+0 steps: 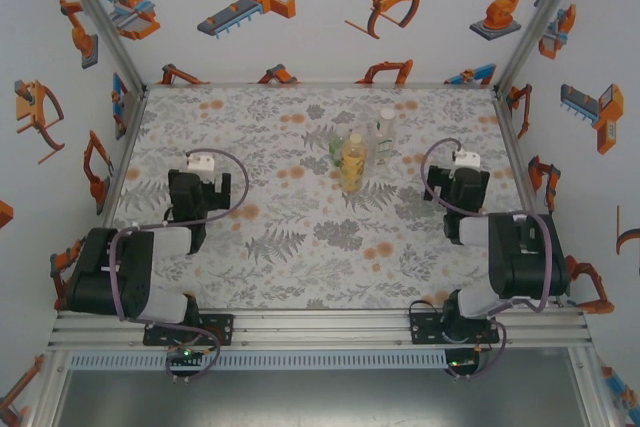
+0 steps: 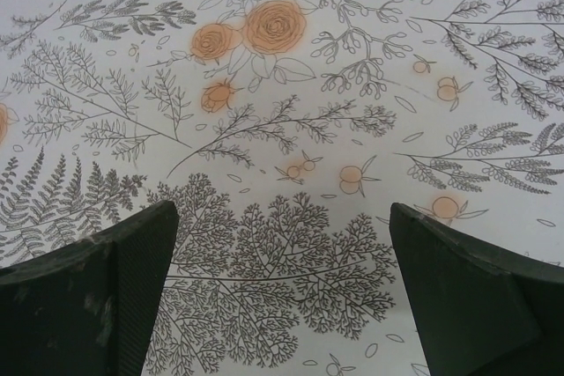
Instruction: Screw on the bottle caps
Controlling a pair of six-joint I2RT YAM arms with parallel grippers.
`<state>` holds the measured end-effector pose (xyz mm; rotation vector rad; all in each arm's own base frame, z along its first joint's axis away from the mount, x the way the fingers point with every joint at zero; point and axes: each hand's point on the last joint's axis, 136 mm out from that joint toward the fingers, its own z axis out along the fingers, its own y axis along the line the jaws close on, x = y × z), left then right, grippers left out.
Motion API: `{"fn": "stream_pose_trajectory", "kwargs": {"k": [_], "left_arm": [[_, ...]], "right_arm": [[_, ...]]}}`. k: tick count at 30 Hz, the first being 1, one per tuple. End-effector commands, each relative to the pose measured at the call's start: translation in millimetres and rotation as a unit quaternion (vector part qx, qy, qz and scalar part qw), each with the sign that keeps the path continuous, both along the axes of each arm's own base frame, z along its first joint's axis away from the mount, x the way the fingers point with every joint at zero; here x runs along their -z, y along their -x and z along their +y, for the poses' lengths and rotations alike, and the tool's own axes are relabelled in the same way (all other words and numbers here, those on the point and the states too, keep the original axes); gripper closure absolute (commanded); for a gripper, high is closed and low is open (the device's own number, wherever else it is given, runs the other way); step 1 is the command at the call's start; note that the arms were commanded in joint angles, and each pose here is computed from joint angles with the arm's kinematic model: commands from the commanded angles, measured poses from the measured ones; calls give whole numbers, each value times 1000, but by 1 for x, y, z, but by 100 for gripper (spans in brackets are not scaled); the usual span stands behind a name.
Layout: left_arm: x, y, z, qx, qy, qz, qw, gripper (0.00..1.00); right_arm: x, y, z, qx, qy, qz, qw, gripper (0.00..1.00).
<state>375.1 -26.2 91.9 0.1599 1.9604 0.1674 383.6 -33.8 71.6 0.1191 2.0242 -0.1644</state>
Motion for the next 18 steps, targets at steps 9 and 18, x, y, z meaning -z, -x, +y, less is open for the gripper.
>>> {"fn": "stream_pose_trajectory", "kwargs": {"k": [9, 18], "left_arm": [[2, -15, -1, 57, 111, -5, 992, 3], [2, -22, 14, 11, 112, -10, 994, 3]], "right_arm": [[-17, -4, -9, 30, -17, -53, 998, 1], [-18, -4, -8, 29, -17, -53, 998, 1]]}}
